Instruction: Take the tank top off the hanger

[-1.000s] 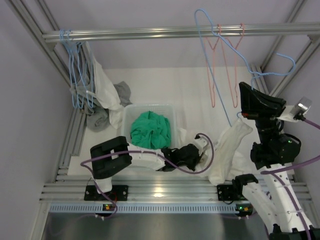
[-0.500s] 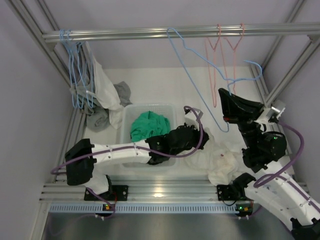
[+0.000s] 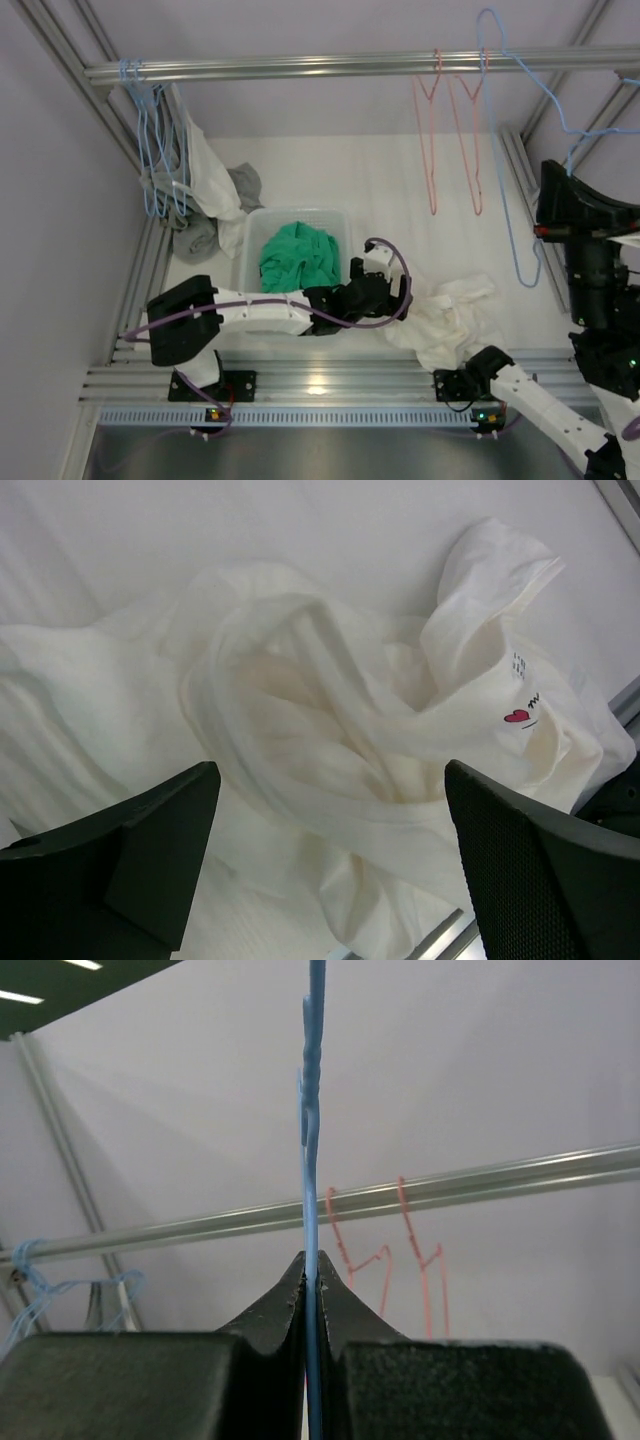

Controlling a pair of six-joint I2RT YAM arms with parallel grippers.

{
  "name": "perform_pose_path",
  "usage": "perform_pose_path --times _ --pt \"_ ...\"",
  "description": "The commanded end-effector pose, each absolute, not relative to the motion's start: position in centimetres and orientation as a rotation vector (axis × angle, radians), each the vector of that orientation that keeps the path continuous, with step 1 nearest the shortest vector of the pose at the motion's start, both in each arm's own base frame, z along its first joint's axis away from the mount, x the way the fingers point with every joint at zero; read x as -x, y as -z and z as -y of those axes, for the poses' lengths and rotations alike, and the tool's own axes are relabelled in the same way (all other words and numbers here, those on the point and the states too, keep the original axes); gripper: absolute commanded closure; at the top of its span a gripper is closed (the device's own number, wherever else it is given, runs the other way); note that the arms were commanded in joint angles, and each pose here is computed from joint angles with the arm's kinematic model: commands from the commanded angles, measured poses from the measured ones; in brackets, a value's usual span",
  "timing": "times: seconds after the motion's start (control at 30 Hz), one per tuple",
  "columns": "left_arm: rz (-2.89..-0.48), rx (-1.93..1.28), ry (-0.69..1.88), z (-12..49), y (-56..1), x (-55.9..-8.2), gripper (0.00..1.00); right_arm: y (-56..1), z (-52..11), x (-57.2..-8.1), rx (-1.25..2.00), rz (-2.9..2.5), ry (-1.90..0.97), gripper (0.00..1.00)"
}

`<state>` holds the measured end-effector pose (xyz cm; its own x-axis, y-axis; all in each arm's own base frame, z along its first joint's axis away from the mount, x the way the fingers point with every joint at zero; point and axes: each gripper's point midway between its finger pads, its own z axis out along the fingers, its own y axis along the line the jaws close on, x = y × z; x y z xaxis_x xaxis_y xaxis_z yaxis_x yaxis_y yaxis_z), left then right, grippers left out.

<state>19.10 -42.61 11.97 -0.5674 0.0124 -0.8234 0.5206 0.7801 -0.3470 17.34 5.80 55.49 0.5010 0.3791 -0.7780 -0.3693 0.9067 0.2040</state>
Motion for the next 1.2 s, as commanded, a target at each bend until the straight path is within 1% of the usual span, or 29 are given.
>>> perform_pose_path --times 0.0,0.17,0.2,0.3,0.33,0.5,0.6,0.67,0.7,0.77,0.8,0.83,0.9,0.93,0.97,1.17 --pt "-2.079 -0.391 0.689 41.5 -11.5 -19.1 0.01 -51.6 -1.7 -17.1 -0.103 -1.158 -0.265 1.00" --pt "-2.022 -0.416 0.641 39.4 -14.3 -19.4 0.01 -50.2 2.5 -15.6 -0.200 -1.312 -0.094 1.00" --pt "-2.017 -0.434 0.621 39.0 -14.6 -19.5 0.01 -49.1 2.8 -15.5 -0.191 -1.361 -0.058 1.00" --pt "-1.970 -0.477 0.649 38.4 -18.4 -19.0 0.01 -47.6 3.9 -15.2 -0.224 -1.410 -0.002 1.00" --pt "-1.975 -0.498 0.640 38.0 -19.0 -18.8 0.01 -47.0 4.8 -15.3 -0.260 -1.427 0.055 1.00" --pt "-1.888 -0.669 0.817 39.7 -24.7 -16.4 0.01 -45.7 4.2 -17.0 -0.212 -1.491 0.152 1.00" --pt "-1.831 -0.679 0.926 40.4 -28.8 -15.5 0.01 -45.7 3.0 -19.0 -0.145 -1.541 0.223 1.00" --pt "-1.826 -0.609 0.911 39.6 -30.5 -16.1 0.01 -46.4 2.0 -20.4 -0.089 -1.562 0.254 1.00" --pt "-1.835 -0.525 0.838 38.0 -31.5 -17.2 0.01 -46.8 1.7 -20.9 -0.078 -1.567 0.267 1.00" --pt "-1.844 -0.453 0.738 36.0 -32.2 -18.4 0.01 -48.0 0.4 -22.4 -0.022 -1.574 0.272 1.00" --pt "-1.855 -0.405 0.633 34.0 -32.4 -19.3 0.01 -47.9 -0.5 -23.9 0.004 -1.598 0.286 1.00" --pt "-1.858 -0.384 0.587 33.1 -32.5 -19.7 0.01 -49.0 -1.2 -24.5 0.022 -1.582 0.243 1.00" --pt "-1.880 -0.361 0.517 31.4 -32.2 -20.5 0.01 -48.6 -0.4 -26.8 -0.005 -1.616 0.266 1.00" --pt "-1.891 -0.358 0.514 31.0 -32.0 -20.7 0.01 -48.8 -1.3 -27.6 0.027 -1.613 0.168 1.00" --pt "-1.904 -0.334 0.507 30.4 -31.9 -21.3 0.01 -48.6 1.4 -28.2 -0.053 -1.620 0.211 1.00" --pt "-1.940 -0.369 0.491 29.4 -29.7 -21.0 0.01 -50.1 2.1 -29.1 -0.036 -1.558 0.186 1.00"
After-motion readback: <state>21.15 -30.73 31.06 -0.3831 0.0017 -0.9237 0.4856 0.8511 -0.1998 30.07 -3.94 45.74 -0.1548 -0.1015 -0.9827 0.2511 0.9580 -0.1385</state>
